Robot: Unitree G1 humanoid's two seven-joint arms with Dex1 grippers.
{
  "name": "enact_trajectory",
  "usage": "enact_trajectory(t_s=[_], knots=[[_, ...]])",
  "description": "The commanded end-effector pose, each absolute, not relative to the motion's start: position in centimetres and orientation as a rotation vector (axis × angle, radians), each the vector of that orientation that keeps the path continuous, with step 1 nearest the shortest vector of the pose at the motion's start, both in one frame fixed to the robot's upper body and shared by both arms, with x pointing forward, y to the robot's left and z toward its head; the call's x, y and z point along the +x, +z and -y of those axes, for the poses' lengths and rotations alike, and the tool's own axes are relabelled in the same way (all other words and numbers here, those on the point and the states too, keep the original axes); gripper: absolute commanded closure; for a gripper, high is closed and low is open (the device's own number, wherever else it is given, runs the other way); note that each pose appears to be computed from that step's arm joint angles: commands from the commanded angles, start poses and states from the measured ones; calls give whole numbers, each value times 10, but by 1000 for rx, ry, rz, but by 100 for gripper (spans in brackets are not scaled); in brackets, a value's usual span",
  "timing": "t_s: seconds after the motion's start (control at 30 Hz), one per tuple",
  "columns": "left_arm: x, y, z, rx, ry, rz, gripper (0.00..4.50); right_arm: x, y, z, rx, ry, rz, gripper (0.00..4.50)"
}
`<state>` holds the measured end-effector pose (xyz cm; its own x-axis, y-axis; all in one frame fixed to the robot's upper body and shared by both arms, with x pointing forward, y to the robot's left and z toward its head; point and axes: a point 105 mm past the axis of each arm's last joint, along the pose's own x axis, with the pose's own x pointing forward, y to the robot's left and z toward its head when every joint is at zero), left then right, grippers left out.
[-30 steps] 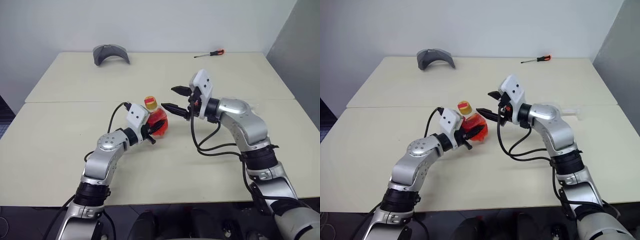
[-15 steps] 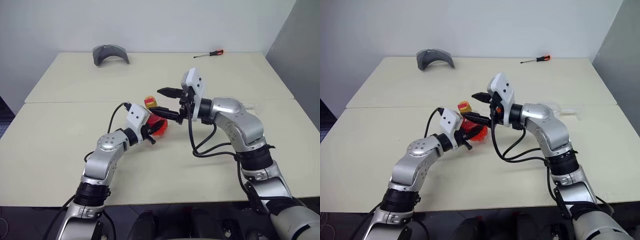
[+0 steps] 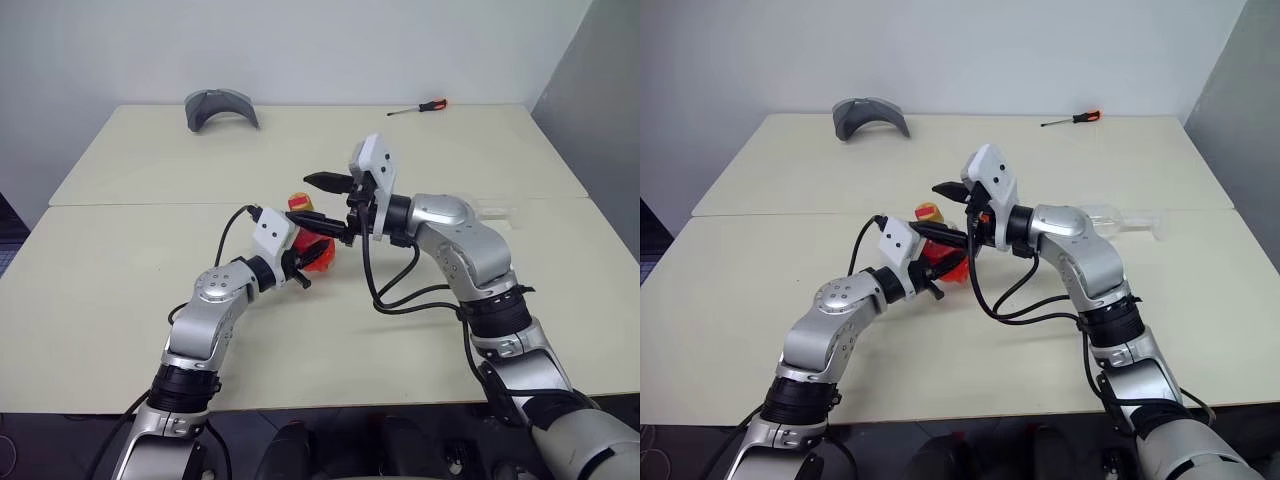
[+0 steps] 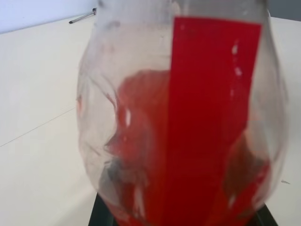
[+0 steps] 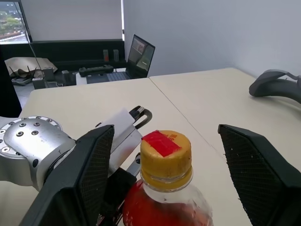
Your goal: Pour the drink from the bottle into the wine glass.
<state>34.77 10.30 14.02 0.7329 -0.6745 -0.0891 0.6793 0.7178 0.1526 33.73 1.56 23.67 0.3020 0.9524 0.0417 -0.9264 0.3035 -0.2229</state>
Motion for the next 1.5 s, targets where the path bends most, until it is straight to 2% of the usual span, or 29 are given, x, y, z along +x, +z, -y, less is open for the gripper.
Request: enact_trajectory(t_s=[0.03, 0.33, 0.47, 0.6, 0.63, 0.8, 0.9, 1.07, 1.27, 1.5], knots=[[346, 161, -98, 189, -765, 60, 355, 336, 247, -21, -196, 1255, 228, 74], [346, 162, -98, 189, -762, 62, 355, 338, 246, -22, -205, 1250, 232, 74], [347, 162, -99, 192, -759, 63, 355, 337, 248, -23, -190, 1261, 238, 166], [347, 163, -100, 192, -756, 65, 355, 336, 248, -23, -187, 1267, 239, 312], [347, 163, -99, 192, -756, 66, 355, 336, 248, -23, -185, 1268, 240, 332], [343, 162, -99, 193, -767, 61, 355, 331, 248, -24, -191, 1302, 244, 331], [333, 156, -95, 197, -818, 44, 355, 318, 250, -29, -226, 1425, 255, 331], [295, 158, -81, 305, -1014, 117, 355, 309, 263, -36, -280, 1623, 305, 331], [253, 151, -81, 271, -1179, 70, 355, 296, 271, -43, -382, 1848, 409, 331], [247, 146, -87, 262, -1171, 39, 355, 302, 284, -44, -481, 1848, 520, 331]])
